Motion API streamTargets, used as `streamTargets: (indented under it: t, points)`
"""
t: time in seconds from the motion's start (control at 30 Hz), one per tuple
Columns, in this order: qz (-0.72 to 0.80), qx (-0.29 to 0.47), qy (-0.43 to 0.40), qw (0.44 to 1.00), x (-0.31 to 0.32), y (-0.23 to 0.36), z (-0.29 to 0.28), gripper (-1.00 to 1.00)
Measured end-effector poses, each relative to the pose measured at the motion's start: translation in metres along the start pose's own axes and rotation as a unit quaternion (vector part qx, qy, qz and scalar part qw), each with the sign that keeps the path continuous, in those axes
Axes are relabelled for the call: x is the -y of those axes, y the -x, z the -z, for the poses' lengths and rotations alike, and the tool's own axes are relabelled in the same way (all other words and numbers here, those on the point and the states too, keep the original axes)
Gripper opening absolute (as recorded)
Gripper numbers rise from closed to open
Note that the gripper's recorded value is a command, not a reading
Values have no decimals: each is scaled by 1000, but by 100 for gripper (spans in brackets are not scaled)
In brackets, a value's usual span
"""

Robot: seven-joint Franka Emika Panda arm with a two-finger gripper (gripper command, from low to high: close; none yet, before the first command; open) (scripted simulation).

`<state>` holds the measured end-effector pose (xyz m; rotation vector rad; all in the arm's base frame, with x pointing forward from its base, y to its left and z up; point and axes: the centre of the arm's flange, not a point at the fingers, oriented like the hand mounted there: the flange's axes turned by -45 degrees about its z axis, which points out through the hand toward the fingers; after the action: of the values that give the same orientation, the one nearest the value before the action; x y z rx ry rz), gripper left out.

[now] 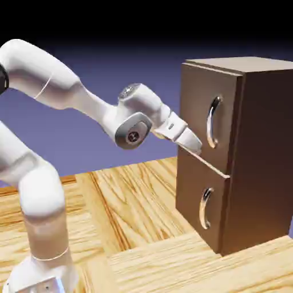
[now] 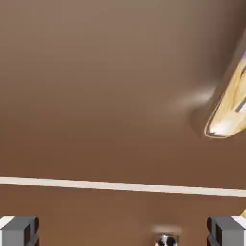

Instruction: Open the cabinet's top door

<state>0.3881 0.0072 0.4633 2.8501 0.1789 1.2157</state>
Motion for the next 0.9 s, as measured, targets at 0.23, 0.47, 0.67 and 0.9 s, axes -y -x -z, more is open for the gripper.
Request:
streamTargets:
  t: [0.23,0.47,0.67,0.9]
  points:
    - [194,-26,6,981,10,-13,25,0]
    - [374,-51,27,926,16,-19,47,0]
    - [513,-68,55,854,16,-20,63,0]
    - [653,-82,98,747,10,-16,77,0]
